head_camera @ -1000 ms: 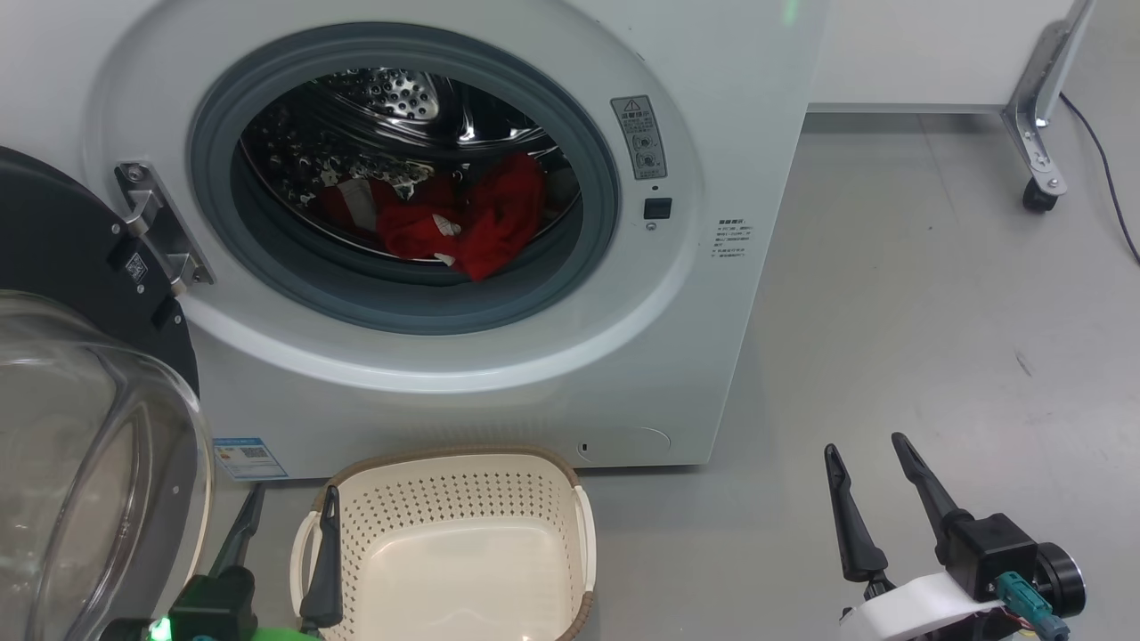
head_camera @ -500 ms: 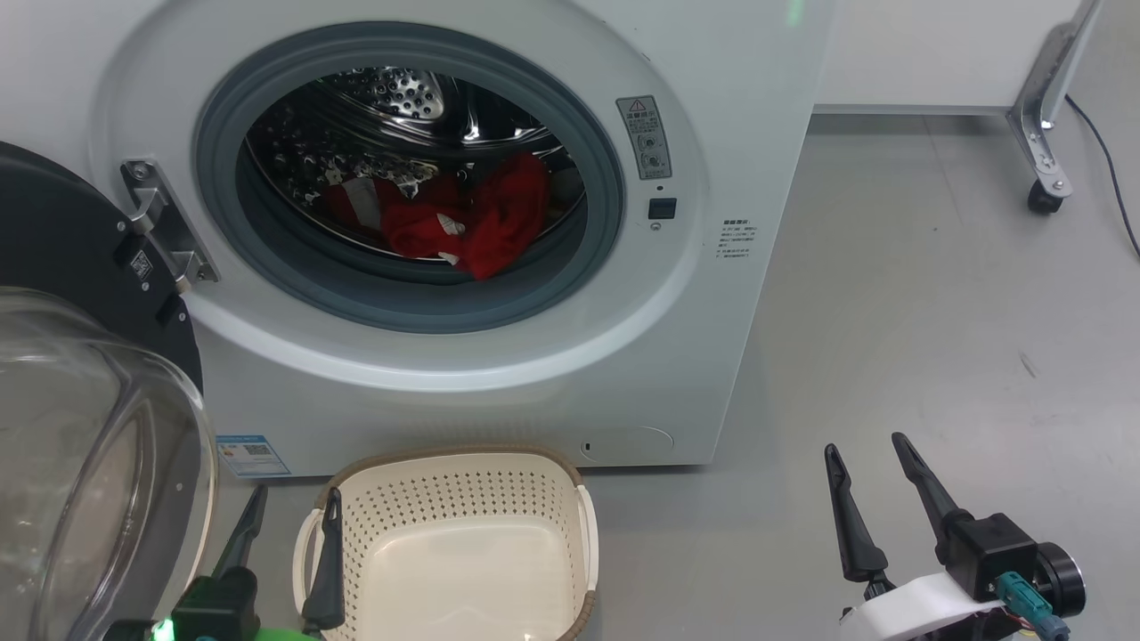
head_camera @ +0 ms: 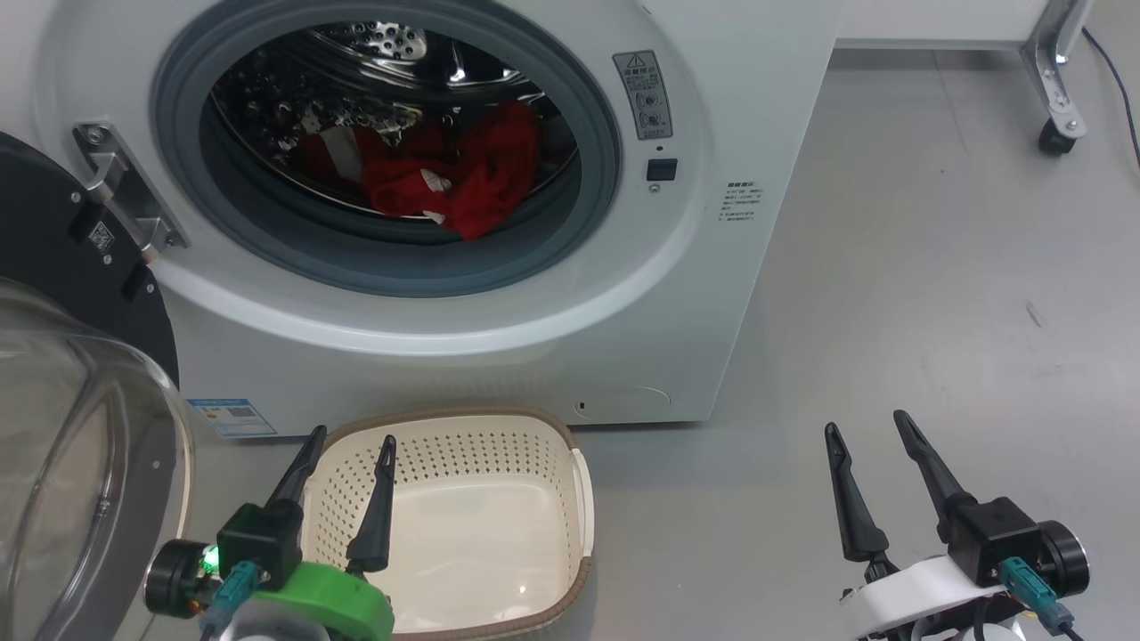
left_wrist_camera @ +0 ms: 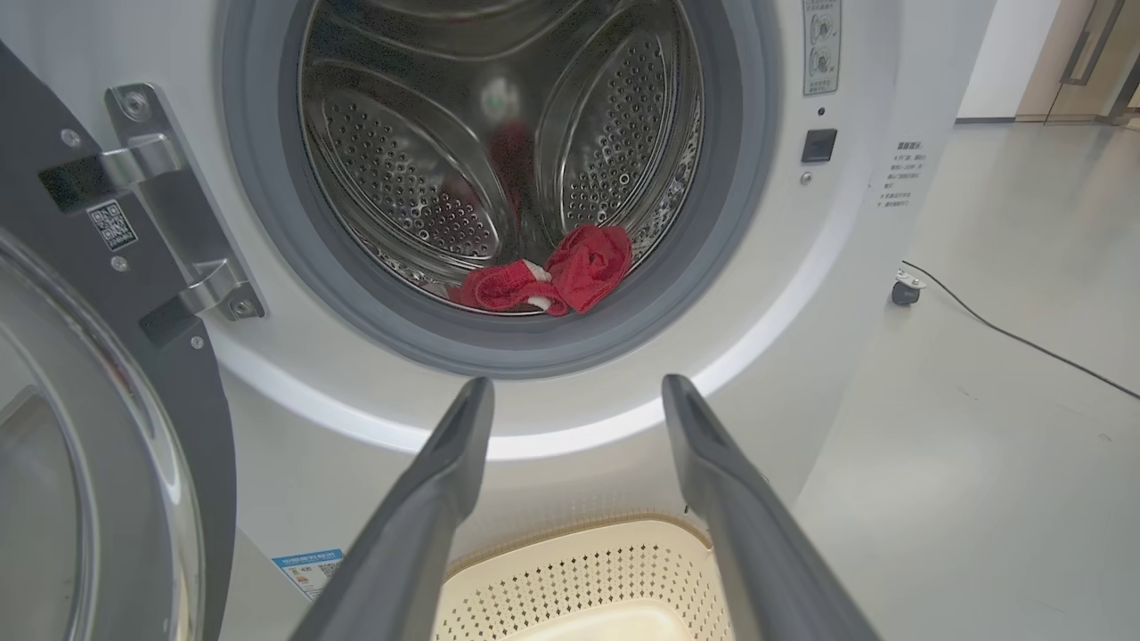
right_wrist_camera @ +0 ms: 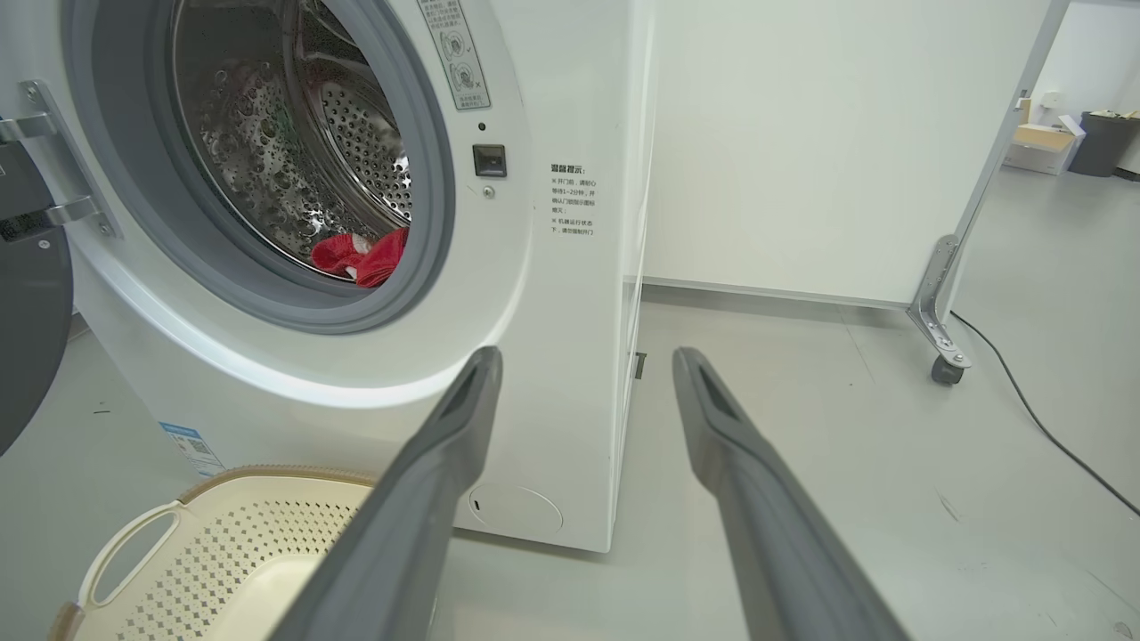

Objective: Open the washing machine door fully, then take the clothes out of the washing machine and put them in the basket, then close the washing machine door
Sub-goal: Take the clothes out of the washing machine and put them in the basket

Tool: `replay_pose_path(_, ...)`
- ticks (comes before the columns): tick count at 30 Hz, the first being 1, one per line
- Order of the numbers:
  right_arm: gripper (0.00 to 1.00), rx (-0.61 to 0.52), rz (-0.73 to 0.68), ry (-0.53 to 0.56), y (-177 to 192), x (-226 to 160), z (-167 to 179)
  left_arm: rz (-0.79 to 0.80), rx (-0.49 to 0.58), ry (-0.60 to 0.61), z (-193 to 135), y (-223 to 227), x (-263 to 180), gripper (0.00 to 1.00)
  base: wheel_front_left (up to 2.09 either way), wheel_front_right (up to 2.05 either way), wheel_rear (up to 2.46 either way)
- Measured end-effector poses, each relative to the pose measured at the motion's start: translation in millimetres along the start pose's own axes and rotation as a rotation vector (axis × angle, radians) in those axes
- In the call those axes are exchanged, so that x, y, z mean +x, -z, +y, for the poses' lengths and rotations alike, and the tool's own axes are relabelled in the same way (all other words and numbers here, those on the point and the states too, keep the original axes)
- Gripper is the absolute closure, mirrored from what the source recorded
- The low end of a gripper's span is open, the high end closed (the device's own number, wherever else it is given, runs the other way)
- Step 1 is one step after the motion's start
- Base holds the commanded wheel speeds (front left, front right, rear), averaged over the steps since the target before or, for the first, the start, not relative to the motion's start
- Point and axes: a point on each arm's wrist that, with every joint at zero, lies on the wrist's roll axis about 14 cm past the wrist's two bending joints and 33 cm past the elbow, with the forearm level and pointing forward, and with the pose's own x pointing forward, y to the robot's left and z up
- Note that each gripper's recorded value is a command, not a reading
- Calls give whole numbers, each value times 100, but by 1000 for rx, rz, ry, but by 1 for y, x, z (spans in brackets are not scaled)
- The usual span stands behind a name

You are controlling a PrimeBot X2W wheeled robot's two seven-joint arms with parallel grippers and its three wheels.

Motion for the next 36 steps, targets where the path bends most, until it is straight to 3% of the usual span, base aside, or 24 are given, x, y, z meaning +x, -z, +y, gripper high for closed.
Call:
replay_pose_path(17, 0, -1, 62, 44, 24, 30, -21, 372, -131, 167, -34, 66, 94, 0, 0, 0, 0)
replay_pose_path(21, 0, 11, 71, 74, 28, 37, -32, 429, -112, 204, -34, 71, 123, 0, 0, 0, 0)
replay_pose_path(30, 0, 39, 71, 129, 35, 57, -51, 463, -59, 248, -25, 65, 198, 0, 0, 0, 0)
replay_pose_path(36, 0, 78, 80, 159, 43, 69, -60, 478, -83, 249, -16, 66, 242, 0, 0, 0, 0)
